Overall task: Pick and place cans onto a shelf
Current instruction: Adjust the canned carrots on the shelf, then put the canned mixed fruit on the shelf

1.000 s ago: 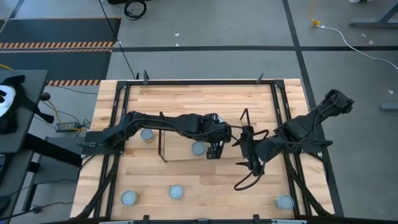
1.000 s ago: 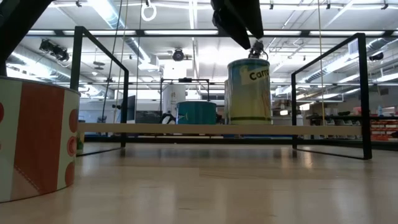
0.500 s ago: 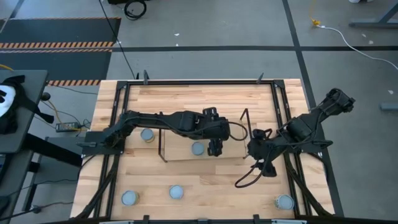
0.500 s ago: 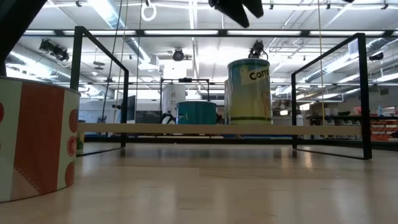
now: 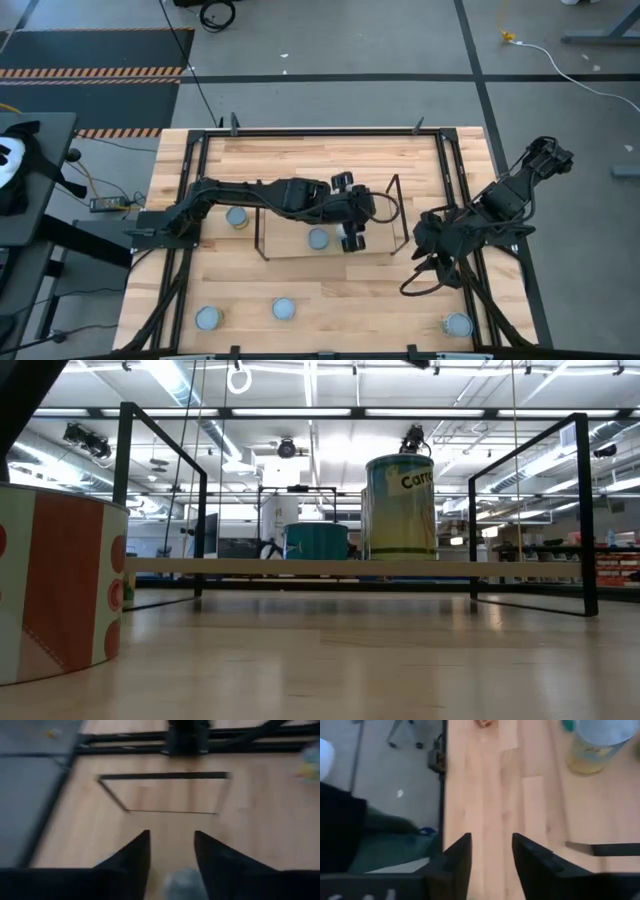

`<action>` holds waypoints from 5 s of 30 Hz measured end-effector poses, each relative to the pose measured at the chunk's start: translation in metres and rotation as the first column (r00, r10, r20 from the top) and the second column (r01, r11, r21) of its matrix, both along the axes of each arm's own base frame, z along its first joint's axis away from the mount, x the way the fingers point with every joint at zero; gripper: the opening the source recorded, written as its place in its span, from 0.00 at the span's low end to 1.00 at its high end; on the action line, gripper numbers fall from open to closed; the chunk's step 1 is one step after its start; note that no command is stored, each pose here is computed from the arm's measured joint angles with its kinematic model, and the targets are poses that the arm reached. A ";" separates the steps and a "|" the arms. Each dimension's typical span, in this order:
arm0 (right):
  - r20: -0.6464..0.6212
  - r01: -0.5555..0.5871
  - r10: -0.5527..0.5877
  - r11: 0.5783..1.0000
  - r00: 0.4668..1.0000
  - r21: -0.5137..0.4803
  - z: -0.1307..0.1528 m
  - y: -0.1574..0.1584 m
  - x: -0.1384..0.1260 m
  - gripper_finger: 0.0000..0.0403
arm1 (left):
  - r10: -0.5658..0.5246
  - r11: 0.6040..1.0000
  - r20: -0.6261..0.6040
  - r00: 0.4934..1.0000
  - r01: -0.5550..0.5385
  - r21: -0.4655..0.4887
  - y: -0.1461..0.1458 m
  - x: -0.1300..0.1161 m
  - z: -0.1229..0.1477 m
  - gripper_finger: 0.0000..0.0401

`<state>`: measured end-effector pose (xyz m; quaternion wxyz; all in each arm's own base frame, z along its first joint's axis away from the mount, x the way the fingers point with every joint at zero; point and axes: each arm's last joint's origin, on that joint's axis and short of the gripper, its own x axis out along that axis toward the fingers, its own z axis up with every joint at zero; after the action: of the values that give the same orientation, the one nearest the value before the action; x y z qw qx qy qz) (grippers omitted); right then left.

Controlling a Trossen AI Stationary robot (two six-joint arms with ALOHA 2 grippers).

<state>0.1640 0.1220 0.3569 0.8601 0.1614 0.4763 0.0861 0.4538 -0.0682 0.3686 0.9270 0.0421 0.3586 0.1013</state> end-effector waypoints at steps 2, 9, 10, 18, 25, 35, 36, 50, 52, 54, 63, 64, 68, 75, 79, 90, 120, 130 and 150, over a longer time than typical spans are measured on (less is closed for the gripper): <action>0.016 0.032 -0.031 0.998 0.999 -0.055 -0.001 -0.001 -0.002 0.31 | -0.031 0.998 -0.019 0.999 0.030 -0.050 -0.012 -0.004 -0.001 0.29; 0.003 0.126 -0.127 0.985 0.992 -0.114 -0.005 0.000 -0.009 0.10 | 0.019 0.999 -0.160 0.987 -0.024 -0.027 -0.031 -0.012 -0.029 0.02; 0.002 0.129 -0.130 0.986 0.992 -0.109 -0.005 0.001 -0.010 0.07 | 0.033 0.998 -0.151 0.988 -0.039 -0.042 -0.031 -0.012 -0.029 0.02; 0.001 0.172 -0.173 0.981 0.985 -0.086 -0.005 0.005 -0.013 0.06 | 0.129 0.985 -0.192 0.973 -0.148 -0.086 -0.019 -0.009 -0.048 0.01; -0.036 0.165 -0.167 0.985 0.985 -0.039 -0.005 0.008 -0.012 0.03 | 0.150 0.981 -0.252 0.956 -0.175 -0.079 -0.020 -0.005 -0.092 0.01; -0.026 0.165 -0.166 0.986 0.986 -0.023 -0.006 0.013 -0.008 0.04 | 0.151 0.980 -0.178 0.972 -0.171 -0.101 -0.021 0.003 -0.107 0.02; -0.025 0.160 -0.160 0.987 0.987 -0.012 -0.006 0.014 -0.007 0.04 | 0.148 0.981 -0.171 0.974 -0.167 -0.104 -0.022 0.004 -0.107 0.02; -0.022 0.072 -0.072 0.997 0.997 -0.003 -0.005 0.018 -0.009 0.04 | 0.183 0.974 -0.137 0.973 -0.198 -0.109 -0.019 -0.002 -0.089 0.03; -0.022 0.076 -0.076 0.997 0.997 0.001 -0.005 0.018 -0.009 0.03 | 0.196 0.972 -0.138 0.971 -0.211 -0.105 -0.017 -0.002 -0.090 0.03; -0.028 0.072 -0.072 0.997 0.997 0.008 -0.005 0.019 -0.009 0.03 | 0.208 0.969 -0.134 0.969 -0.223 -0.107 -0.014 0.001 -0.093 0.03; -0.044 0.137 -0.134 0.989 0.990 0.052 -0.004 0.022 -0.012 0.02 | 0.272 0.950 -0.192 0.943 -0.295 -0.106 0.000 -0.001 -0.099 0.03; -0.049 0.148 -0.145 0.987 0.988 0.058 -0.004 0.022 -0.012 0.02 | 0.282 0.946 -0.206 0.937 -0.307 -0.104 0.001 -0.003 -0.099 0.03; -0.049 0.170 -0.167 0.983 0.985 0.075 -0.004 0.022 -0.011 0.02 | 0.285 0.946 -0.237 0.929 -0.313 -0.089 0.001 -0.006 -0.101 0.03; -0.045 0.177 -0.173 0.980 0.984 0.095 -0.003 0.019 -0.005 0.02 | 0.279 0.943 -0.234 0.931 -0.311 -0.114 0.004 -0.007 -0.096 0.02; -0.050 0.108 -0.104 0.989 0.993 0.098 -0.003 0.022 -0.004 0.02 | 0.261 0.941 -0.240 0.935 -0.302 -0.152 0.009 -0.008 -0.092 0.01; 0.091 0.175 -0.177 0.984 0.980 0.030 0.000 0.016 0.007 0.02 | 0.268 0.925 -0.145 0.952 -0.297 -0.237 0.008 -0.008 -0.074 0.01; 0.626 -0.338 0.146 0.920 0.766 0.199 0.041 0.068 0.036 0.02 | 0.161 0.901 0.045 0.986 -0.128 -0.414 -0.005 0.006 -0.056 0.02; 0.635 -0.307 0.022 0.888 0.772 0.343 0.050 0.067 0.039 0.08 | 0.021 0.926 0.349 0.937 0.113 -0.359 -0.023 -0.014 0.010 0.02; -0.027 -0.006 0.020 0.905 0.999 0.425 -0.036 0.133 0.027 0.55 | -0.158 0.970 0.475 0.866 0.227 -0.091 -0.029 -0.115 0.106 0.02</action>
<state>0.1913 0.2547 0.3205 0.7963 0.3428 0.4604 0.1909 0.3384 -0.0973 0.4749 0.9917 -0.0148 0.1271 -0.0108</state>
